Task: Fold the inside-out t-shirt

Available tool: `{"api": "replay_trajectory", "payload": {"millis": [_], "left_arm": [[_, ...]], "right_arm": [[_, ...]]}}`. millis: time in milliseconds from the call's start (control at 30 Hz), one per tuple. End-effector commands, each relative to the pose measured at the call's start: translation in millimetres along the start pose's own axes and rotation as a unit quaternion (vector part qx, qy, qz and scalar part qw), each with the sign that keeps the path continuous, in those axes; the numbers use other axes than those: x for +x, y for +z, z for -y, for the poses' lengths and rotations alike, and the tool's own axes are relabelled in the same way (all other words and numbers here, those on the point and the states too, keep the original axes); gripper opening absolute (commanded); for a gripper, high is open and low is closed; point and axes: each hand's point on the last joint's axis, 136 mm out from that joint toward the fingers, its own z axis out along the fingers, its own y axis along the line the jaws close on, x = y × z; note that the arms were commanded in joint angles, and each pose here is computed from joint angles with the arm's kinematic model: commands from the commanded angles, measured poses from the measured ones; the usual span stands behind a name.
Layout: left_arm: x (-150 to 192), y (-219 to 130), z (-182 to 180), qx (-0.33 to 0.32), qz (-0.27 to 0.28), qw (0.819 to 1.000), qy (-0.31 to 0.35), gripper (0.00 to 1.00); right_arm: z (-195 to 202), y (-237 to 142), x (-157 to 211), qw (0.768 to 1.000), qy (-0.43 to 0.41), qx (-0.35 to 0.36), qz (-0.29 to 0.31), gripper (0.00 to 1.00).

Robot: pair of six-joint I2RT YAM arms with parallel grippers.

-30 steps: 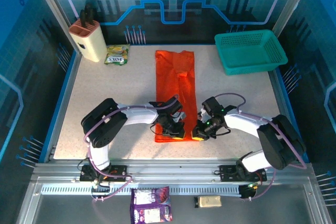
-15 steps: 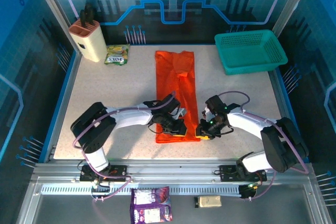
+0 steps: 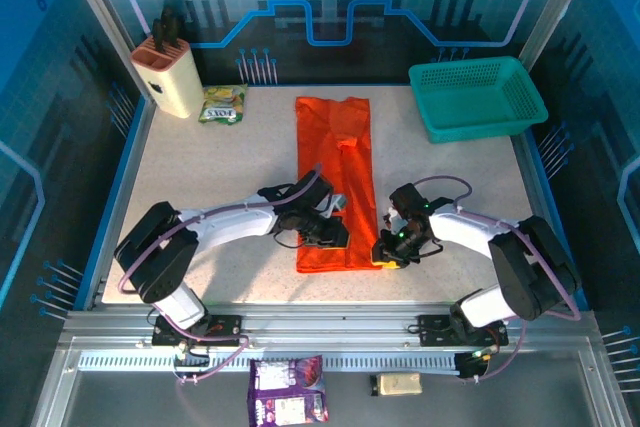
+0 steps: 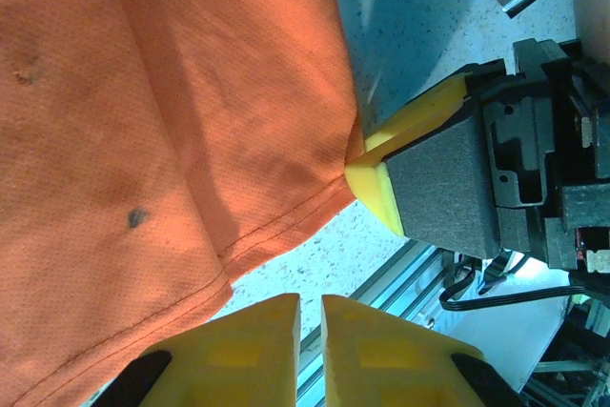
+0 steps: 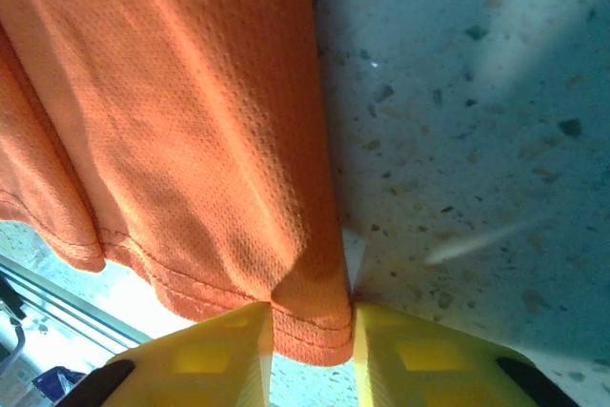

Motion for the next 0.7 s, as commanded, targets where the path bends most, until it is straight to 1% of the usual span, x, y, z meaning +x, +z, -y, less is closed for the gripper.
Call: {"api": "replay_trajectory", "payload": {"millis": [0,133,267,300,367,467,500,633,667], "left_arm": [[4.8,-6.1,-10.3,-0.016,0.003,1.0,-0.004,0.15],[3.4,-10.9,-15.4,-0.026,0.012,1.0,-0.009,0.15],[1.6,-21.4,-29.5,-0.06,0.035,0.997,-0.021,0.16],[0.5,-27.0,-34.8,-0.075,0.047,0.996,-0.026,0.18],[-0.3,-40.9,-53.8,-0.13,0.074,0.988,-0.048,0.24],[6.0,-55.5,-67.7,-0.165,0.093,0.98,-0.064,0.27],[9.6,-58.7,-73.1,-0.171,0.096,0.978,-0.073,0.3],[29.0,-60.6,-97.3,-0.179,0.092,0.973,-0.118,0.34],[33.6,-61.4,-103.6,-0.18,0.095,0.971,-0.128,0.36]], "right_arm": [[3.7,4.9,4.6,1.0,0.006,-0.005,-0.014,0.27],[4.0,6.4,4.5,1.0,0.008,-0.006,-0.015,0.24],[4.3,4.1,3.5,1.0,0.009,-0.004,-0.009,0.17],[4.1,3.8,3.1,1.0,0.008,-0.003,-0.008,0.15],[4.2,3.7,3.3,1.0,0.008,-0.002,-0.008,0.12],[4.9,3.5,3.3,1.0,0.009,0.0,-0.007,0.08],[5.2,3.6,3.1,1.0,0.008,0.001,-0.007,0.07],[4.1,3.2,3.3,1.0,0.008,-0.002,-0.008,0.04],[3.6,2.7,2.8,1.0,0.007,-0.001,-0.008,0.05]]}}
